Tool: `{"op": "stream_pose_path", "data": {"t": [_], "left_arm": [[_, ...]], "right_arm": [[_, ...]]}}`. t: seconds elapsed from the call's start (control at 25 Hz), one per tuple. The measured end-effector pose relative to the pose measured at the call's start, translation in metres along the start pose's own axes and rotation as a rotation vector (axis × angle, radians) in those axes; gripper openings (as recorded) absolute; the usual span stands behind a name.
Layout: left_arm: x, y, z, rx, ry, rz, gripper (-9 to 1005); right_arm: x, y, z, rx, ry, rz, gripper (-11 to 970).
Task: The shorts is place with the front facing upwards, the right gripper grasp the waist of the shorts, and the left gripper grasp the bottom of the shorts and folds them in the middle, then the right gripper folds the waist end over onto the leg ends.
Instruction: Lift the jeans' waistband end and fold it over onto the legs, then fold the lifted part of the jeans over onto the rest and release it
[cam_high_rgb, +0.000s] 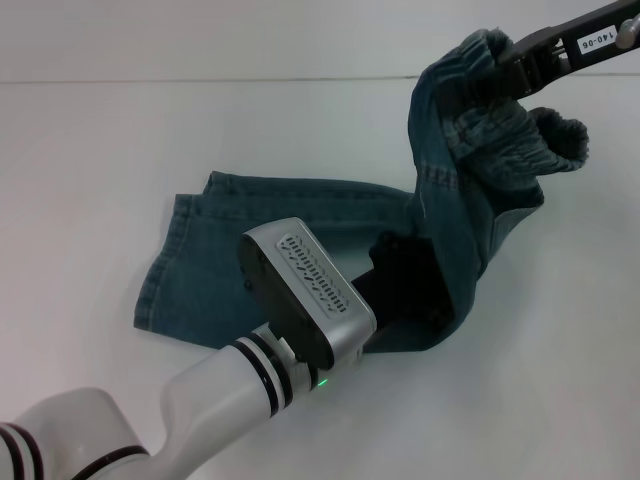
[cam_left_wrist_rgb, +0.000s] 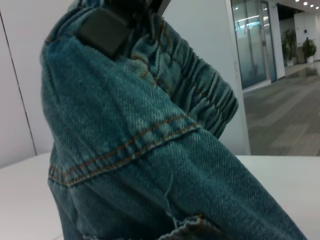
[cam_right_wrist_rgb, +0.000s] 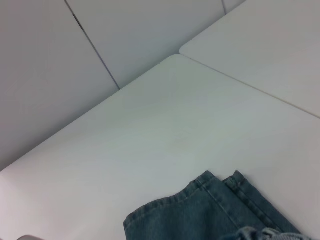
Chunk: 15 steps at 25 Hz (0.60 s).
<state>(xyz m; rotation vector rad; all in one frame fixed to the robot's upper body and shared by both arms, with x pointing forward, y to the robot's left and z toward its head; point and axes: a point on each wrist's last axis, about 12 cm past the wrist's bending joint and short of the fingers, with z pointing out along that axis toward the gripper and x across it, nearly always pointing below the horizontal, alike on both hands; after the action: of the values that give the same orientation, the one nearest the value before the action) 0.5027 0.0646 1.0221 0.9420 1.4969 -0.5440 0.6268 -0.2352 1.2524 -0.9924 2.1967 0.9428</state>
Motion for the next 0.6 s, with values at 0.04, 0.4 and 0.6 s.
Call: {"op": "stream_pose_path", "data": {"t": [0.04,0.4,0.6], "left_arm": [[0.000,0.000,0.000,0.003,0.000,-0.012,3],[0.016,0.007,-0.031,-0.141,-0.057,-0.130,4],[0.030,0.023,-0.062,-0.294,-0.117,-0.215,5]], "right_arm": [[0.000,0.000,0.000,0.000,0.002,-0.001,119],[0.003,-0.002,0.005,0.013,0.017,-0.007,115],[0.002,-0.004,0.011,0.020,0.024,-0.007,116]]}}
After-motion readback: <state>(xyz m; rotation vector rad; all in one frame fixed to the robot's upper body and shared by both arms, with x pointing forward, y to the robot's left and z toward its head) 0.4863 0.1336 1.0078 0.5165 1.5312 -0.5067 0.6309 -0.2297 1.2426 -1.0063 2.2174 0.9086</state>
